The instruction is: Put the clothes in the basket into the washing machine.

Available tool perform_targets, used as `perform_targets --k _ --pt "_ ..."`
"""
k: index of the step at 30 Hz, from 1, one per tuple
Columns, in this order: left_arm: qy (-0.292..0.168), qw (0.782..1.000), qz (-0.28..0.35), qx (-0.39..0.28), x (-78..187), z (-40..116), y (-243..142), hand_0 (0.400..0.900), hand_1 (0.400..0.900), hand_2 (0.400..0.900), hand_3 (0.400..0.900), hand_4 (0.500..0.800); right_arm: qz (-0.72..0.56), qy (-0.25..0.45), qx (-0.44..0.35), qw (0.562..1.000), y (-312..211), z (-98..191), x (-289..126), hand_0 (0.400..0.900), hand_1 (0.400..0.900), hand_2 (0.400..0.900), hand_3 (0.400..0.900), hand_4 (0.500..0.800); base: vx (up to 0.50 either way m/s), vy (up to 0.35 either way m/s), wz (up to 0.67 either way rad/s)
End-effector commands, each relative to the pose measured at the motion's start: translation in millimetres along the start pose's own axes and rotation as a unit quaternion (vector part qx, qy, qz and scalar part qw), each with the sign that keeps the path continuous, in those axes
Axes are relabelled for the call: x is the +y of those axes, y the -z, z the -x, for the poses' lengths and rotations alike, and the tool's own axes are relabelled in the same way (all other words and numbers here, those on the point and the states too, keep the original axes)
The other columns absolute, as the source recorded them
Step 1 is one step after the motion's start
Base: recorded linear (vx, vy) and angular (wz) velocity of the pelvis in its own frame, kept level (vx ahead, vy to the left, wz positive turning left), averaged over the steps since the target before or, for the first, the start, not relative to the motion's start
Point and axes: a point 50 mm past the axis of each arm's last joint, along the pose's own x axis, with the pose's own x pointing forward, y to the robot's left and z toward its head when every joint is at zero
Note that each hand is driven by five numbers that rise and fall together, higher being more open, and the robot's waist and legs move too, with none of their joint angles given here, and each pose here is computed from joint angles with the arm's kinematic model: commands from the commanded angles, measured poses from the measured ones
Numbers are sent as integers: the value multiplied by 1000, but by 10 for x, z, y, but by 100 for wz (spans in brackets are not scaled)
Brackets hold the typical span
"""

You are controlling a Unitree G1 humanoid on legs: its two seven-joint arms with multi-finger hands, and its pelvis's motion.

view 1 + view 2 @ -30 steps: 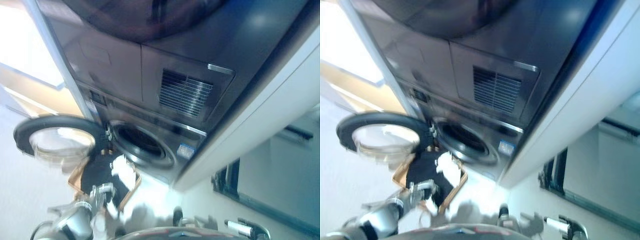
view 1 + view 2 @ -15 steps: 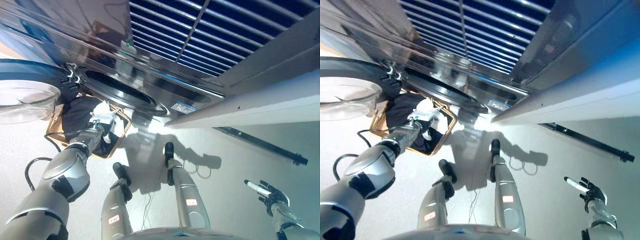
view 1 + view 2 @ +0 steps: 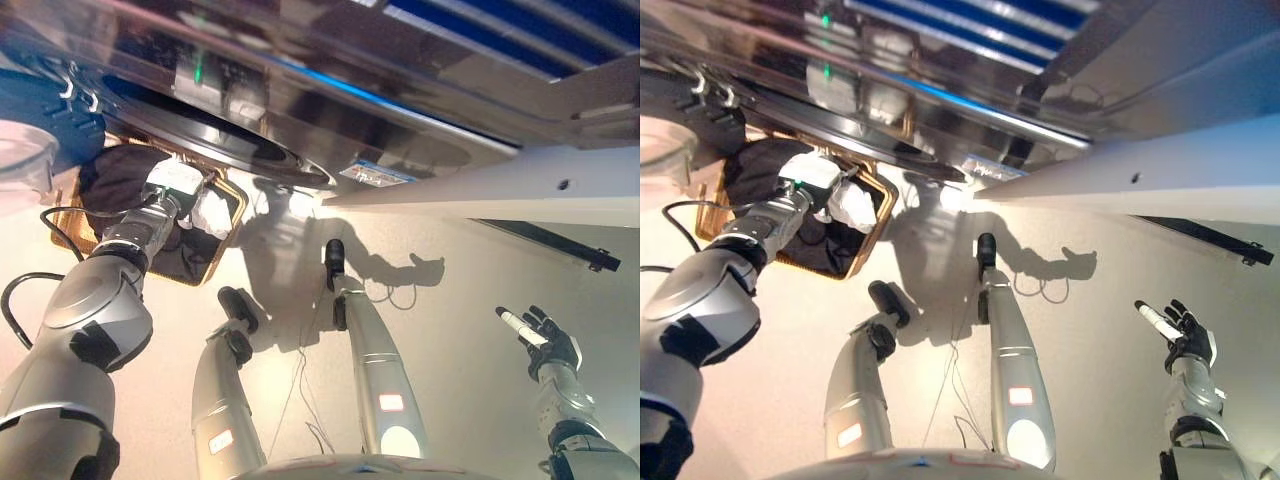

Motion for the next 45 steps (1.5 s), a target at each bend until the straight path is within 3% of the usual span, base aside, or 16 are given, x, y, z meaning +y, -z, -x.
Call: perform_targets --k 1,8,19,20,21,22,24,25,26,38,45 --pt "-52 997 -40 43 335 20 359 900 900 900 900 800 -11 84 -13 996 92 158 -500 900 900 900 900 800 -11 -41 3" --pt "-56 996 -41 51 477 36 467 900 900 900 900 800 -42 53 -47 997 8 229 -590 900 900 900 900 800 4 -25 -6" --pt "-1 996 -59 74 260 89 584 900 900 900 900 800 -35 31 -103 994 -329 161 -539 900 900 900 900 800 -2 25 -15" --pt "4 995 -54 82 235 90 587 776 776 776 776 726 -40 45 -105 993 -352 159 -606 900 900 900 900 800 0 0 0" --pt "6 995 -54 82 224 91 583 724 724 724 724 694 -43 53 -106 992 -361 166 -656 900 900 900 900 800 0 0 0" --pt "7 995 -57 82 219 90 579 586 586 586 586 612 -44 56 -108 992 -378 168 -682 900 900 900 900 800 0 0 0" --pt "13 994 -61 87 188 97 591 529 529 529 529 578 -47 64 -107 991 -384 171 -736 900 900 900 900 800 9 16 -7" --pt "19 994 -64 86 159 95 569 425 425 425 425 515 -45 64 -107 991 -392 160 -726 900 900 900 900 800 7 20 -7" --pt "20 994 -67 84 148 92 557 400 400 400 400 500 -43 65 -108 991 -402 151 -722 900 900 900 900 800 6 11 -7" --pt "49 994 -60 73 -71 108 445 400 400 400 400 500 -15 62 -108 992 -500 84 -692 900 900 900 900 800 6 9 -3" --pt "37 996 -36 69 -148 126 413 400 400 400 400 500 1 42 -110 993 -494 75 -596 900 900 900 900 800 6 -2 2"
